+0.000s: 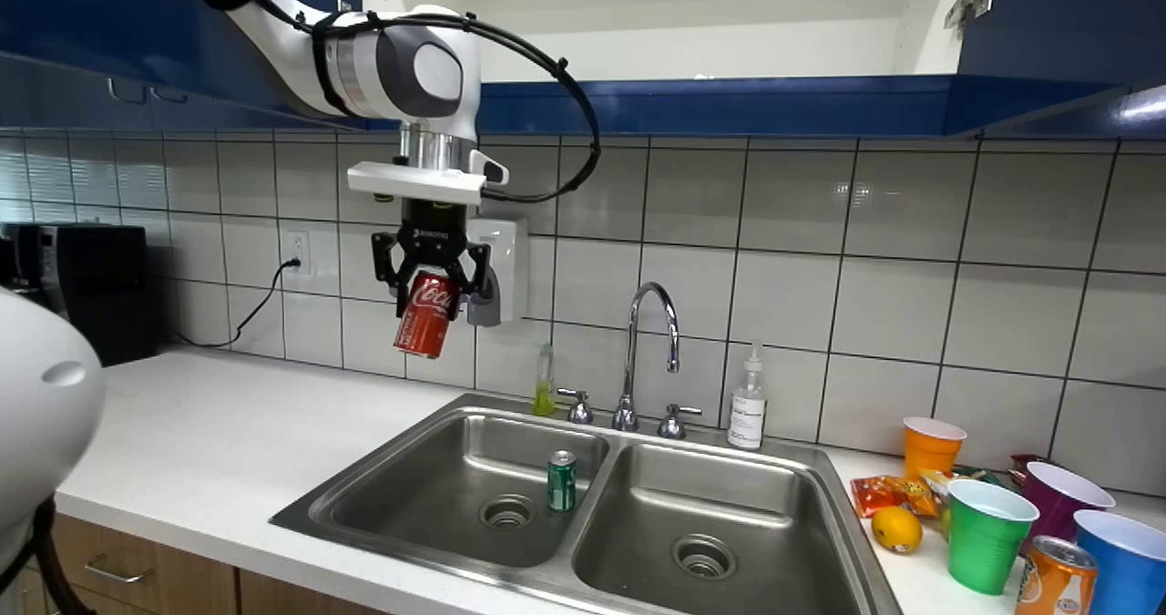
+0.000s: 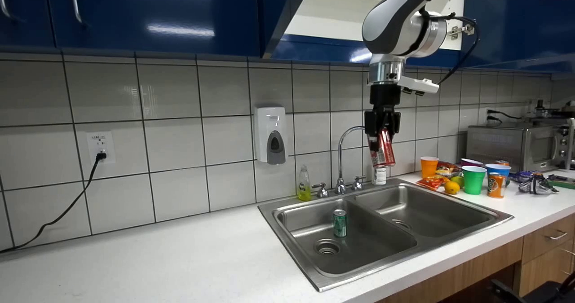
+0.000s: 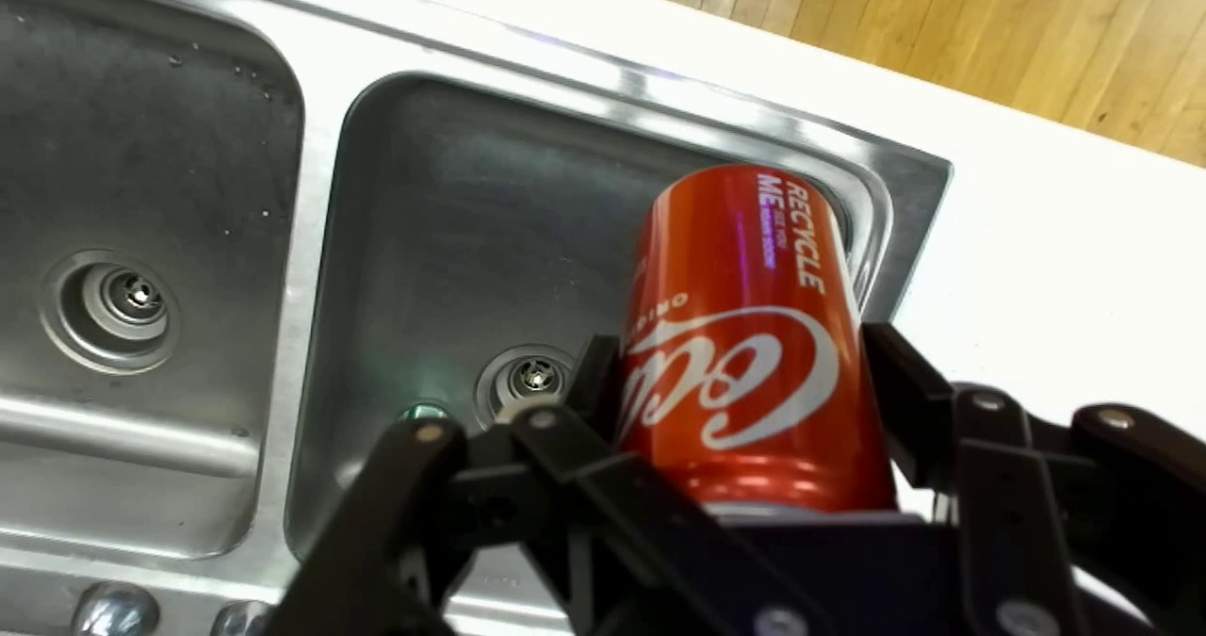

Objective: Move the Cola can to the open cabinet

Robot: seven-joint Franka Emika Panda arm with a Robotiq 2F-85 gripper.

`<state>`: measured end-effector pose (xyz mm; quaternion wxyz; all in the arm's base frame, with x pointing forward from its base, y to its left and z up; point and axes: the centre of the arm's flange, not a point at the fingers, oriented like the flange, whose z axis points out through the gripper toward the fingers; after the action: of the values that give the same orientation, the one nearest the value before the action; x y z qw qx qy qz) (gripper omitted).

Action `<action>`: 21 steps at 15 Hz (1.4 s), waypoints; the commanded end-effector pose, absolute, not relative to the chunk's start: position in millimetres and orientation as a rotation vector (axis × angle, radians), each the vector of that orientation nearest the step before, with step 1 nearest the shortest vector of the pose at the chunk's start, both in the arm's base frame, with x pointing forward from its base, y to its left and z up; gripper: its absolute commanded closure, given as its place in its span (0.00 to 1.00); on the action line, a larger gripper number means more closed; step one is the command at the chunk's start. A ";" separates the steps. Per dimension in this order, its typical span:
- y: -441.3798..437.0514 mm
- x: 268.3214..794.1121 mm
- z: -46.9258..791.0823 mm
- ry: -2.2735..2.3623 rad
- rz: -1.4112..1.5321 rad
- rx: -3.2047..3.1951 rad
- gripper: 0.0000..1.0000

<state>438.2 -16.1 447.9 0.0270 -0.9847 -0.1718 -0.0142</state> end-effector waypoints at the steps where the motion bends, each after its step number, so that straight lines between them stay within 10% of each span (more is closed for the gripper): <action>1: -14.7 430.8 483.2 -0.593 -0.039 -3.038 0.59; 21: -29.6 421.7 579.6 -0.611 -0.180 -3.132 0.59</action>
<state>422.4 -23.8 555.6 -0.0142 -0.9806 -0.1888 -0.0503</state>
